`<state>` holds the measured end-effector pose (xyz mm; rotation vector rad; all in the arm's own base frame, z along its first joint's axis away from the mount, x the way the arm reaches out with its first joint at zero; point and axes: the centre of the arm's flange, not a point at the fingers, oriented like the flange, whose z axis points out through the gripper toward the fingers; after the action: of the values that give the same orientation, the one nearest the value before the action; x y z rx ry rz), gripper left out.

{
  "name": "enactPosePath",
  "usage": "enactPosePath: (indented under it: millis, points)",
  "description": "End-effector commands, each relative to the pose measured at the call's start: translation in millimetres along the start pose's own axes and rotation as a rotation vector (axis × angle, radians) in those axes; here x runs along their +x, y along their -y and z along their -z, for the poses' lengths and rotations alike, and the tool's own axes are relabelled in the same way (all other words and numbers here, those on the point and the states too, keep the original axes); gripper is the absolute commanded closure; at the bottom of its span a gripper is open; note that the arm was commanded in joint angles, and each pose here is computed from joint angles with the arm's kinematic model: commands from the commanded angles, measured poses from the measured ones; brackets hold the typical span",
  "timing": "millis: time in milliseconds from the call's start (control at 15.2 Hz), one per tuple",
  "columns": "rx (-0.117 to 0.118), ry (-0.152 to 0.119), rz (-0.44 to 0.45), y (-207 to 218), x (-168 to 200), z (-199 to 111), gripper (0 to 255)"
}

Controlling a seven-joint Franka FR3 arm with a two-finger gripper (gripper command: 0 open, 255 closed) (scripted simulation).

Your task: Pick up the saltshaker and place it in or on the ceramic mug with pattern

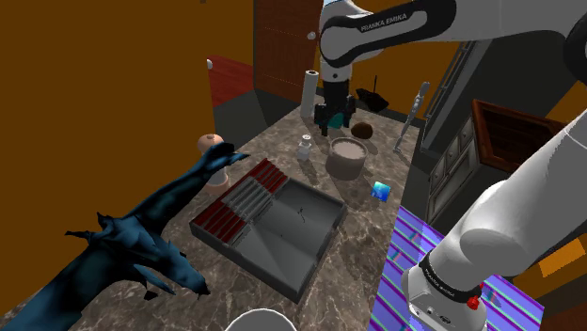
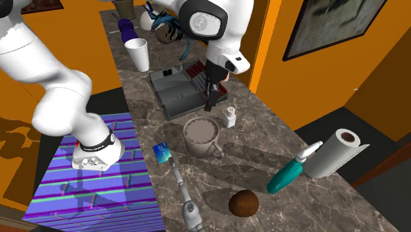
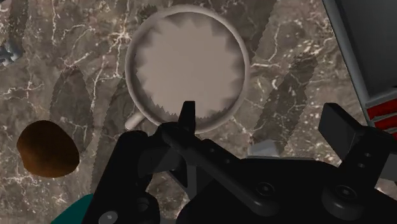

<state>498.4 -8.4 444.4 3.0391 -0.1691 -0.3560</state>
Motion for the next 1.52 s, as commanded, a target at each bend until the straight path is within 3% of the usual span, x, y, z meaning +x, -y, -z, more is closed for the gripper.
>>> enactPosePath:
  millis: [0,660,1122,1452]
  points:
    - [-0.001,0.007,0.004,5.5,25.3,-10.0,0]
    - [-0.003,0.041,0.021,44.2,149.0,-46.6,0]
    - [-0.003,0.041,0.021,44.1,147.5,-83.5,0]
    - [-0.003,0.041,0.021,44.1,147.4,-86.5,0]
